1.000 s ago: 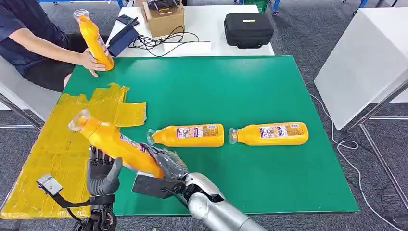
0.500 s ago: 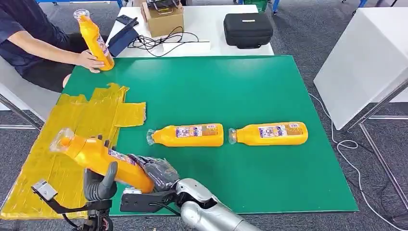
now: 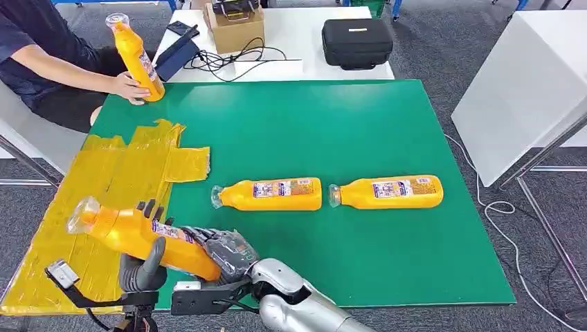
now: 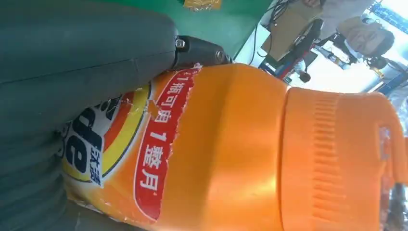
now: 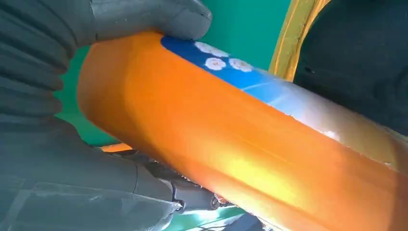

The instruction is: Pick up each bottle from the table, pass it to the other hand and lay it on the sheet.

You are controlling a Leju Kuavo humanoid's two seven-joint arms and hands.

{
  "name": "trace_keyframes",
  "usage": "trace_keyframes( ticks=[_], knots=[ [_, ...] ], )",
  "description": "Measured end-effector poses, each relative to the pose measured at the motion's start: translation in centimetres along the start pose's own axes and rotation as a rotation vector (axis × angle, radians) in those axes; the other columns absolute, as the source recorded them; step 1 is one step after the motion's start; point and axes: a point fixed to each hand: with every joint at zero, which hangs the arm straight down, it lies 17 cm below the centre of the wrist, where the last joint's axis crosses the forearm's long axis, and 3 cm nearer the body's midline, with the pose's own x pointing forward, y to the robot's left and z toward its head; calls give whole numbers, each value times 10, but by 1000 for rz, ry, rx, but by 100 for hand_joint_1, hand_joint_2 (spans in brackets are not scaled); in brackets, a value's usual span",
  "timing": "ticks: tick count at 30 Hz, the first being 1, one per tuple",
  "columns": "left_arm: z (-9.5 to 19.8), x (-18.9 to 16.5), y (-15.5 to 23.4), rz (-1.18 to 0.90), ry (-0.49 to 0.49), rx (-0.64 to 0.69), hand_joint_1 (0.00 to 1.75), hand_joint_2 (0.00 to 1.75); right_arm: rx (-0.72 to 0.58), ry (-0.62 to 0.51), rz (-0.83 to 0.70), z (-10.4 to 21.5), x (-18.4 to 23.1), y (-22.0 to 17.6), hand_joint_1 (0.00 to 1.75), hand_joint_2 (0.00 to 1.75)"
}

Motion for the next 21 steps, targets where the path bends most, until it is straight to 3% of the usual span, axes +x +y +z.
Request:
trace_keyframes(
  ticks=[12, 13, 17, 18, 21],
  knots=[
    [3, 2, 1, 7, -12, 0, 175, 175, -15, -4, -11, 2, -3, 1, 173, 175],
    [4, 2, 0, 8, -15, -3, 175, 175, -21, -1, -12, 2, -4, 1, 0, 175],
    [3, 1, -1, -32, -12, -10, 175, 175, -28, 29, -16, 6, -13, 4, 0, 175],
    [3, 0, -1, -38, -10, -12, 175, 175, -28, 35, -19, 8, -15, 5, 0, 0],
    [0, 0, 1, -118, -20, 1, 175, 175, -29, 75, -28, 12, -26, 7, 0, 0]
  ],
)
